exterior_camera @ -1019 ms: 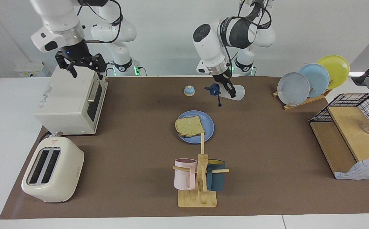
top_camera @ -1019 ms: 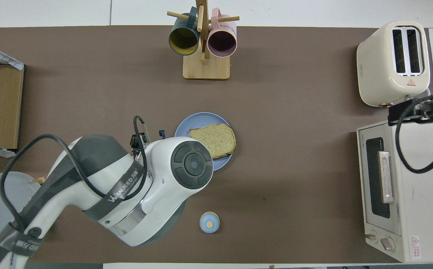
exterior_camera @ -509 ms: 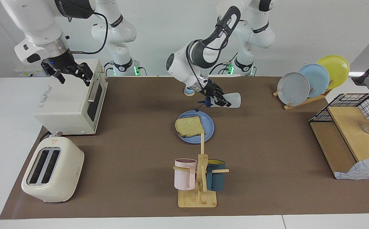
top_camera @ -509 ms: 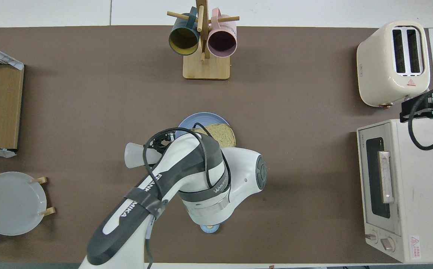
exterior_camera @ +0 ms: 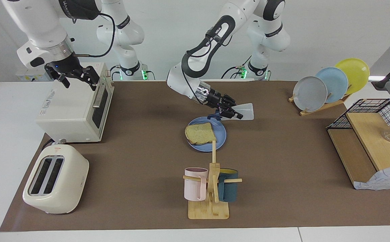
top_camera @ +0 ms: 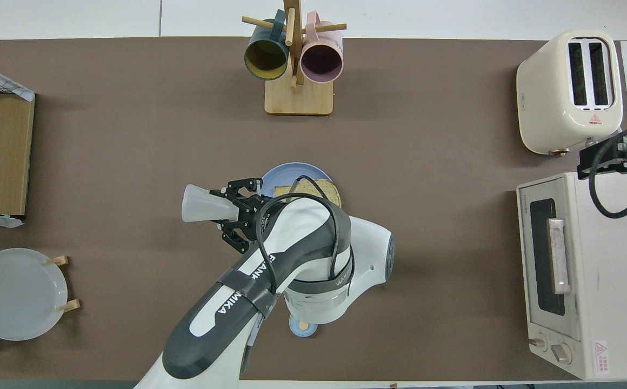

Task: Put bread on plate and add seasoning
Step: 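Tilt the bottle over the bread with the left gripper and shake it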

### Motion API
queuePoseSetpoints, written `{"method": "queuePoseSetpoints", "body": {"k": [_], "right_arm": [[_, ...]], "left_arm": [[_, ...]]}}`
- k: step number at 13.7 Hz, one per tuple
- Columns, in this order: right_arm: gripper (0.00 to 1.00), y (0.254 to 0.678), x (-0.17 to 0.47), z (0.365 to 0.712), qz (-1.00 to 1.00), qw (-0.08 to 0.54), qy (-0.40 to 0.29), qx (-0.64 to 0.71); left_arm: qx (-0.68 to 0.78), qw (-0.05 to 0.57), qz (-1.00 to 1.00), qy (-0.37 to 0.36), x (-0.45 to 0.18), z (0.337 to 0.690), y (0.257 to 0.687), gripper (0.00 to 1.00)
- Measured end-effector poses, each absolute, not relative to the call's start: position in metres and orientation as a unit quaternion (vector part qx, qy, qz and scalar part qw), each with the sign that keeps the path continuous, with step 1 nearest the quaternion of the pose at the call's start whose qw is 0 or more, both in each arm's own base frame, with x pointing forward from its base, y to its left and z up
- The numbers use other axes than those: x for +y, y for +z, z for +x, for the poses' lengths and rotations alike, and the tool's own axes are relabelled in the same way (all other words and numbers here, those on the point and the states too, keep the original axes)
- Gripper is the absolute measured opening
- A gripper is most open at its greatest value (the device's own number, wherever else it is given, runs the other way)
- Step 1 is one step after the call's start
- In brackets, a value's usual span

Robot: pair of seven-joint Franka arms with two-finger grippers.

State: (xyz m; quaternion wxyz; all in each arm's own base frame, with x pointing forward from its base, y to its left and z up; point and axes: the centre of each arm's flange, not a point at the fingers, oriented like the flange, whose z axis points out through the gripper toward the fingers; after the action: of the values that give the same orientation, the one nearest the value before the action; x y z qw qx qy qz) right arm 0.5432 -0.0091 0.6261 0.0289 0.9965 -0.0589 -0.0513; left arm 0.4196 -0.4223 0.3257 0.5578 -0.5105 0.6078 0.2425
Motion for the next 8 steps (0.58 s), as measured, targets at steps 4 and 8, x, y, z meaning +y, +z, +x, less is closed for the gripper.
{"method": "queuePoseSetpoints", "body": {"k": [4, 8], "right_arm": [[1.0, 0.626, -0.011, 0.543, 0.996, 0.029, -0.052, -0.061], [1.0, 0.626, -0.013, 0.543, 0.996, 0.029, -0.052, -0.063]], "left_arm": [[0.583, 0.633, -0.455, 0.232, -0.44, 0.433, 0.296, 0.48], [0.587, 0.655, -0.432, 0.199, -0.466, 0.417, 0.306, 0.48]]}}
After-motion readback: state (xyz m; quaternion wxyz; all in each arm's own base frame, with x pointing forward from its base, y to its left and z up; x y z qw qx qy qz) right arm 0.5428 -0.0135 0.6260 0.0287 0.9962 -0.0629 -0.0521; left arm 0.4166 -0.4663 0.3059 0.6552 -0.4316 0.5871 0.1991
